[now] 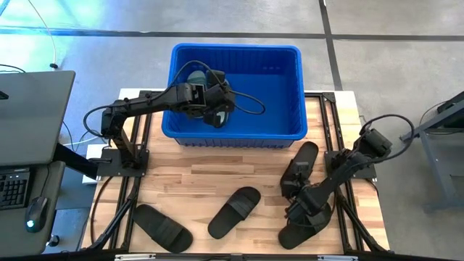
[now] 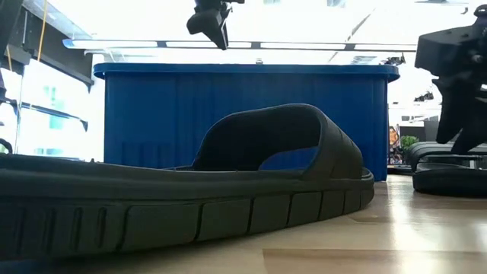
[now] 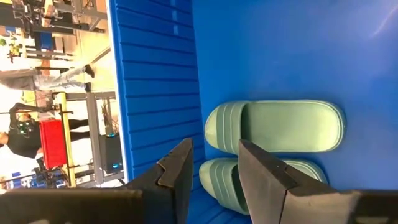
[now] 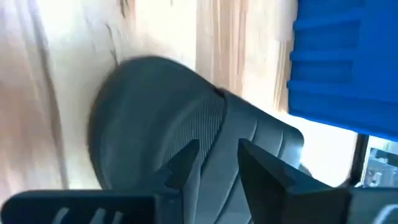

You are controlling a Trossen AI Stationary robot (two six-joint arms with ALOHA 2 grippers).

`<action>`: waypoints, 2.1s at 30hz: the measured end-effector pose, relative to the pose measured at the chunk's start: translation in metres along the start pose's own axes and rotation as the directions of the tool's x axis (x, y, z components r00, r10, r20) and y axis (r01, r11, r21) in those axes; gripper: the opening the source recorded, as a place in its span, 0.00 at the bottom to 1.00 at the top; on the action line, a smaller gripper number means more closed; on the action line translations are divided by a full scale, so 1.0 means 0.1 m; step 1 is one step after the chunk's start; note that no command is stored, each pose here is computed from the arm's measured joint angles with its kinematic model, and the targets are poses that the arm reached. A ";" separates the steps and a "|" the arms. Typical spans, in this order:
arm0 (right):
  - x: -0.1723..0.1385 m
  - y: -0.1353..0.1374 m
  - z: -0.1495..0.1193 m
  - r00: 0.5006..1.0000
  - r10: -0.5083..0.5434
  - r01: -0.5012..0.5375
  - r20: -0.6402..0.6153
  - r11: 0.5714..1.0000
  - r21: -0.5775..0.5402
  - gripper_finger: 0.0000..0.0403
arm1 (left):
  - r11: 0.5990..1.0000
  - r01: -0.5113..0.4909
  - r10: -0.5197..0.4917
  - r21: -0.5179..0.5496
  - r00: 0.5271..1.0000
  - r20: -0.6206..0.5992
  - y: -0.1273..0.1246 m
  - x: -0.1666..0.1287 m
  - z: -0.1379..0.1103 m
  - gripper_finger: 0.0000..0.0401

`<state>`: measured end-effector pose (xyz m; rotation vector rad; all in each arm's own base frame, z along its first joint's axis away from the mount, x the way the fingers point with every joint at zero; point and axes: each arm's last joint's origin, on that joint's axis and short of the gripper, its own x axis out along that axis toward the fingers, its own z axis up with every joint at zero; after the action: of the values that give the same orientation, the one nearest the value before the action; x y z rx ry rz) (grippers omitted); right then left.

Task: Pick and place slides into bin
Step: Put the black slide into the blue bin

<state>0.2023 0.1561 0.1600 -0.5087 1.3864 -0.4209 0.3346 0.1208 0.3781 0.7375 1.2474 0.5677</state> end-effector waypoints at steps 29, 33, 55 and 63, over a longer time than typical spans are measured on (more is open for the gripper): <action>0.21 -0.06 -0.24 0.989 -0.120 0.133 -0.090 0.980 0.149 0.27 | 1.000 0.019 -0.019 -0.017 1.000 0.011 -0.01 0.00 0.00 0.28; 0.25 -0.07 -0.28 0.985 -0.140 0.155 -0.096 0.971 0.179 0.27 | 1.000 0.020 -0.020 -0.017 1.000 0.011 -0.01 0.00 0.00 0.28; 0.23 -0.09 -0.27 0.983 -0.157 0.179 -0.096 0.938 0.298 0.01 | 1.000 0.021 -0.020 -0.016 1.000 0.011 -0.01 0.01 0.01 0.28; -0.33 -0.14 0.17 0.999 -0.038 0.032 0.031 0.982 0.186 0.00 | 1.000 0.024 -0.024 -0.016 1.000 0.014 -0.01 0.01 0.01 0.28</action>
<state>0.2152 0.1647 0.1966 -0.3861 1.2913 -0.5618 0.3353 0.1203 0.3769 0.7108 1.2359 0.5514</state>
